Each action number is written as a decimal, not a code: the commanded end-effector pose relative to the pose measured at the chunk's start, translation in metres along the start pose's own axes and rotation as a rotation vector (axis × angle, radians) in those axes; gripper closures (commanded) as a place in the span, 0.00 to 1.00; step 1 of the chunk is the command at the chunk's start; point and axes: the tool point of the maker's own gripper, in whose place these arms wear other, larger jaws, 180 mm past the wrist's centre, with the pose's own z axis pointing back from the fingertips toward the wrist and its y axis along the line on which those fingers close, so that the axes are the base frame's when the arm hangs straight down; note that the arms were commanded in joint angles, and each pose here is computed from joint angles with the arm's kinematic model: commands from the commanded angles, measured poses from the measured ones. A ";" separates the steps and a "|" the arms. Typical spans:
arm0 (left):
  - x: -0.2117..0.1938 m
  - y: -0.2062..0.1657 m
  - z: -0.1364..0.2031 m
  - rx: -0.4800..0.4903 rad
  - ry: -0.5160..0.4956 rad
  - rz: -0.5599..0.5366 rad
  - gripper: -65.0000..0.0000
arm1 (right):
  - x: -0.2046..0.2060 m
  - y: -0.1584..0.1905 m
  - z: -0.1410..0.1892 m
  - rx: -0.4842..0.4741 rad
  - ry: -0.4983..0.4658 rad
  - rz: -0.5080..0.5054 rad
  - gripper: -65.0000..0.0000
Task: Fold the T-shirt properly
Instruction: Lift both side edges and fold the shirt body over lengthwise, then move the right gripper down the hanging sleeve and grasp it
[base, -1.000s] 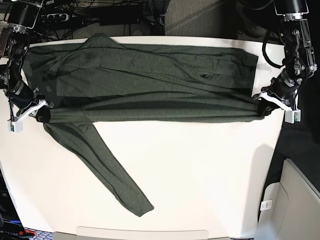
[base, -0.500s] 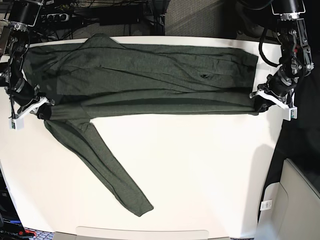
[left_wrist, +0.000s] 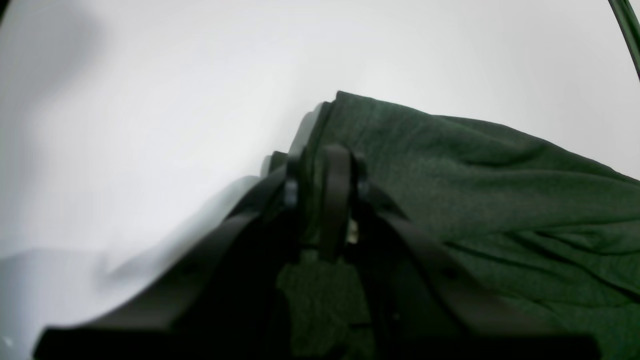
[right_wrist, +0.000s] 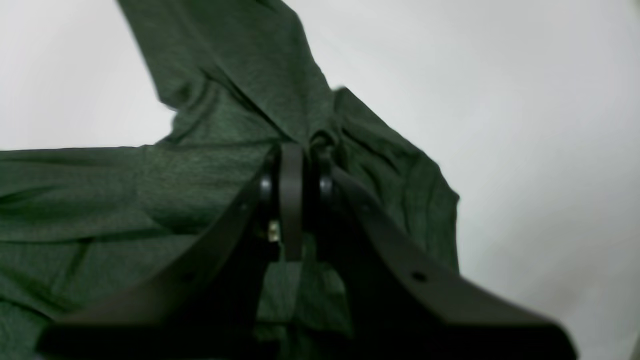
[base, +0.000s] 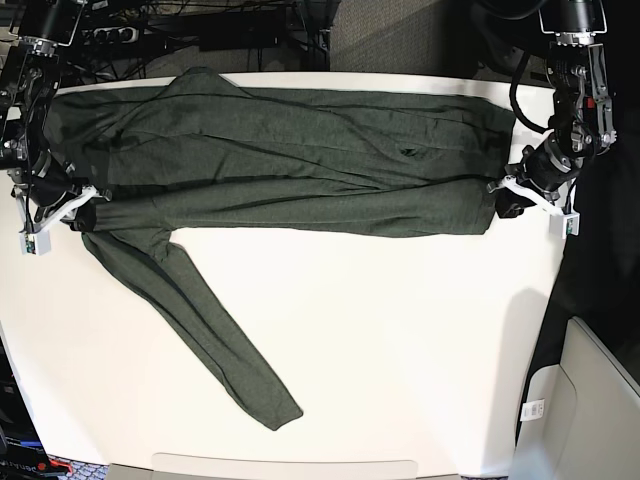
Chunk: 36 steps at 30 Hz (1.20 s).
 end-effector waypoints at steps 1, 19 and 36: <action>0.020 -0.001 0.005 -0.007 -0.052 -0.026 0.90 | 0.021 -0.002 0.006 -0.004 -0.058 0.025 0.94; 0.022 -0.001 0.005 -0.007 -0.060 -0.026 0.90 | 0.026 0.000 0.012 -0.008 -0.067 0.042 0.86; 0.042 -0.014 0.007 -0.031 -0.105 -0.051 0.80 | 0.095 0.037 -0.061 -0.023 -0.110 0.119 0.86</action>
